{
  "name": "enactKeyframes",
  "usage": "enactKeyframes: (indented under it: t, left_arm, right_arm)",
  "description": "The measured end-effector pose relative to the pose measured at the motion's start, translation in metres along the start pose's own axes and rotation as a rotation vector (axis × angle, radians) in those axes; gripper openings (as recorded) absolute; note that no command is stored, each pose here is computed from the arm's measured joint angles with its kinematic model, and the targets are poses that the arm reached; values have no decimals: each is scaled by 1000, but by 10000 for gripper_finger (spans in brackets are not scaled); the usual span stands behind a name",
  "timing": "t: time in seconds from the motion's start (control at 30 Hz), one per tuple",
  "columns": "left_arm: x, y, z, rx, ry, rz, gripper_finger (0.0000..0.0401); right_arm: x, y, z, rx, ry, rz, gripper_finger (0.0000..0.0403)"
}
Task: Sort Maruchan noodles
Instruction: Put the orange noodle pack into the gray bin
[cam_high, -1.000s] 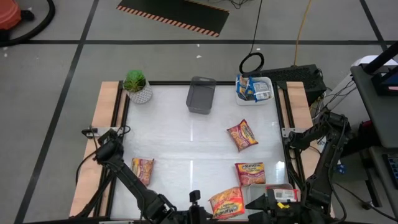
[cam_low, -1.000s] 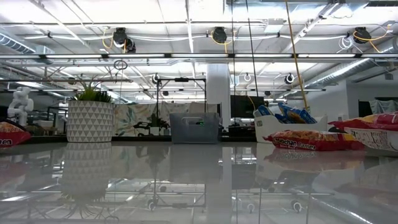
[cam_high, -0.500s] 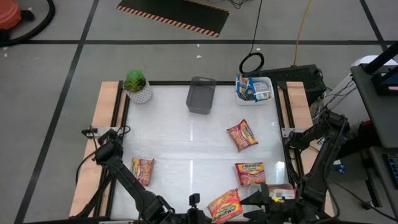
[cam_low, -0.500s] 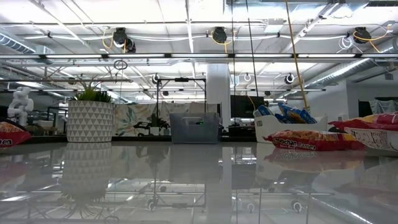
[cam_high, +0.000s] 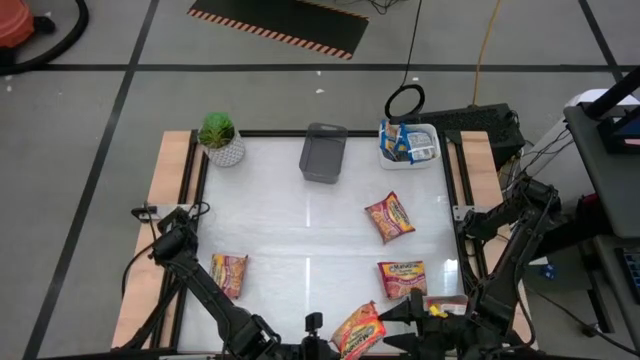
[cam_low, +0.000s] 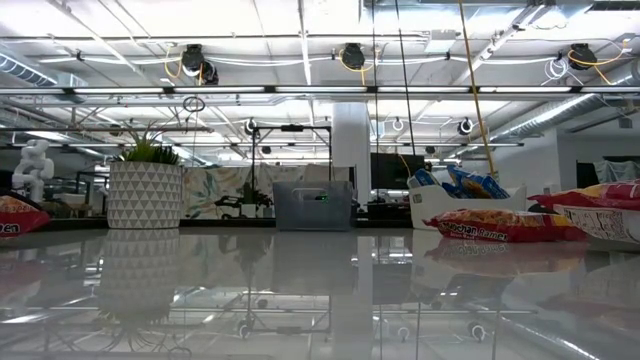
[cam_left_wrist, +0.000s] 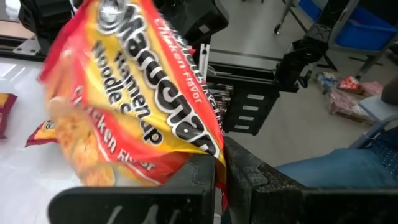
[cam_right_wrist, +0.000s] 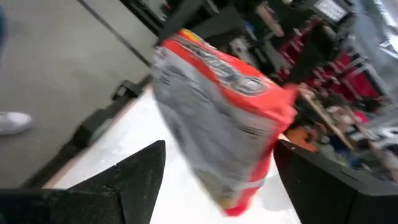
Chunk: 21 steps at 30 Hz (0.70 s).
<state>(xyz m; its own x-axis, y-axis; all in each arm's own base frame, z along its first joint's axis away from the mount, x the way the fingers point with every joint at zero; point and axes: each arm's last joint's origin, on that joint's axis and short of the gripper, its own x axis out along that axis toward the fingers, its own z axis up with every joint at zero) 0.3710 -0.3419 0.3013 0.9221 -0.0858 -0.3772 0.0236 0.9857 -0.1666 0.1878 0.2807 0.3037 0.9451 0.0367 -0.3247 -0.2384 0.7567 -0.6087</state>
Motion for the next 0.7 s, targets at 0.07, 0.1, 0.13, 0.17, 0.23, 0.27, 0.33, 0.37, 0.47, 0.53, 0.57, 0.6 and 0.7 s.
enactKeyframes:
  t: [0.07, 0.1, 0.13, 0.17, 0.23, 0.27, 0.33, 0.37, 0.47, 0.53, 0.57, 0.6, 0.7]
  left_arm:
    - [-1, -1, 0, 8, 0, -1, 21]
    - [-1, -1, -1, 12, 0, -2, 21]
    - [-1, -2, -1, 17, 0, -3, 21]
    - [-1, -2, -1, 21, 1, -3, 21]
    - [-2, -2, -1, 32, 1, -3, 21]
    - [-1, -2, -2, 38, 3, -3, 21]
    - [2, -3, -6, 48, 8, 0, 21]
    - [3, -3, -7, 55, 12, 0, 21]
    - [10, -1, -12, 74, 33, -12, 21]
    - [13, 2, -10, 70, 42, -24, 21]
    - [14, 3, -10, 68, 42, -24, 21]
    - [15, 5, -9, 65, 41, -21, 21]
    - [18, 8, -7, 70, 41, -17, 21]
  right_arm:
    - [0, -1, 0, 0, 9, -40, 295]
    - [0, -1, 0, 0, 11, -48, 295]
    - [0, -2, 0, 2, 12, -57, 295]
    - [0, -2, 0, 2, 12, -58, 295]
    - [0, -1, 0, 16, 8, -41, 295]
    - [0, 0, 0, 29, 2, -13, 295]
    - [2, 0, 1, 66, -18, 64, 295]
    - [4, 0, 2, 84, -32, 108, 295]
    - [12, 0, 1, 129, -83, 178, 295]
    - [16, 2, -2, 130, -116, 176, 295]
    - [18, 3, -4, 125, -135, 182, 295]
    - [19, 5, -6, 120, -152, 186, 295]
    - [23, 10, -13, 106, -203, 228, 295]
